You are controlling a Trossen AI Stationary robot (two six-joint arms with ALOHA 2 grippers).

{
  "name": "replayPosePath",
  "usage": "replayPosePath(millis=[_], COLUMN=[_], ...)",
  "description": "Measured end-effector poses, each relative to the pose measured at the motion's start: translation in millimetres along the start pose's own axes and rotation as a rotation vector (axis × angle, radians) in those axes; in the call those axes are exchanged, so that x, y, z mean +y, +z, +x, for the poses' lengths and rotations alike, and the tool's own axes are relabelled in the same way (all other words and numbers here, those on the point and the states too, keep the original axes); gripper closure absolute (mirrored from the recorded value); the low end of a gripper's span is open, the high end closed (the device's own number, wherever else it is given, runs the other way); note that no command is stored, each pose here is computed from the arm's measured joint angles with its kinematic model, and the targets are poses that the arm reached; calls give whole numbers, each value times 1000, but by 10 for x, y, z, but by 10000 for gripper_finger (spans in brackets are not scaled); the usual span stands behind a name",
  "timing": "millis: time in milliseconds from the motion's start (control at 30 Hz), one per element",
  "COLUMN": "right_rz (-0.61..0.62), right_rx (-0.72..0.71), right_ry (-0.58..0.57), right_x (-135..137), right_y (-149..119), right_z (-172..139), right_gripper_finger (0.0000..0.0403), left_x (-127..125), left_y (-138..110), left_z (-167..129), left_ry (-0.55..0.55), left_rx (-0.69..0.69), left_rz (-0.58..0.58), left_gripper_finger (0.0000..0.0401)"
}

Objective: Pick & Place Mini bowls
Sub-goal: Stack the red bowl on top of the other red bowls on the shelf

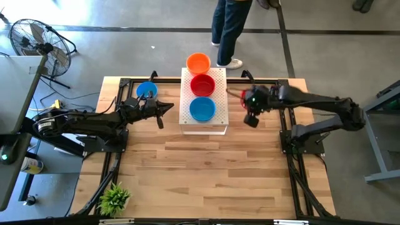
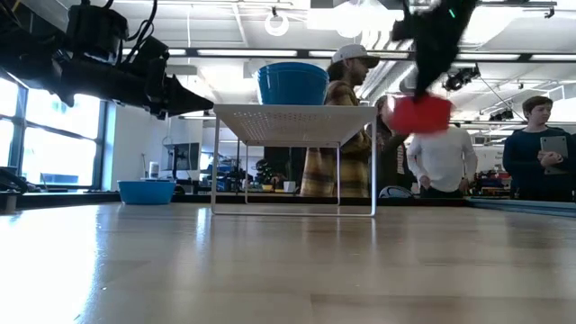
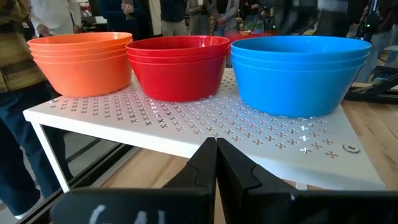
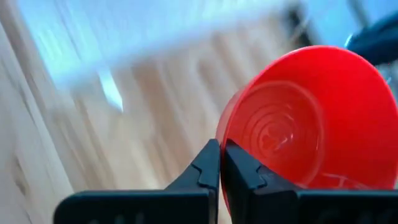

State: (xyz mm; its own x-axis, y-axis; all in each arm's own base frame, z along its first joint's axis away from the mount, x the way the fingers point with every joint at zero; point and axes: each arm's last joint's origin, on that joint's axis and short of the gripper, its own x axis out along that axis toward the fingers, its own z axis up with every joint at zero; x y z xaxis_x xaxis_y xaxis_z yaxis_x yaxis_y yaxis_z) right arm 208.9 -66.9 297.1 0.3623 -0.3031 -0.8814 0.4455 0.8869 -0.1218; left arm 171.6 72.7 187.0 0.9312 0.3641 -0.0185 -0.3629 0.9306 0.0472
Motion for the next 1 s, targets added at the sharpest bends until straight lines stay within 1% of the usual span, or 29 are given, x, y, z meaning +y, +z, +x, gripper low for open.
replayPosePath(millis=[133,233,333,400,533,633,767,833,1000], right_rz=[-31,-101,-208,-289,-400,-439,-468,-468,-487], right_rx=[-157,-225,-255,-264,-245,-204,-128,-120,-92], right_ry=[-13,-21,-6,31,73,84,91,102,136], right_x=[-36,-41,-12,20,48,45,41,34,48], right_y=[446,818,1199,1434,1799,1968,2071,2106,2096], right_z=[-328,-417,-368,-283,-94,49,228,286,385], right_gripper_finger=[400,401,401,401,401,401,401,401,400], left_x=[0,0,0,0,0,0,0,0,0], left_y=[1,3,5,4,0,-2,-7,-7,-7], left_z=[0,0,0,0,0,0,0,0,0], left_ry=[0,0,0,0,0,0,-1,0,0], left_rx=[-1,-4,-5,-5,0,2,7,7,8], left_rz=[0,0,0,0,0,0,-1,-1,-1], left_gripper_finger=[400,400,400,400,400,400,400,400,400])
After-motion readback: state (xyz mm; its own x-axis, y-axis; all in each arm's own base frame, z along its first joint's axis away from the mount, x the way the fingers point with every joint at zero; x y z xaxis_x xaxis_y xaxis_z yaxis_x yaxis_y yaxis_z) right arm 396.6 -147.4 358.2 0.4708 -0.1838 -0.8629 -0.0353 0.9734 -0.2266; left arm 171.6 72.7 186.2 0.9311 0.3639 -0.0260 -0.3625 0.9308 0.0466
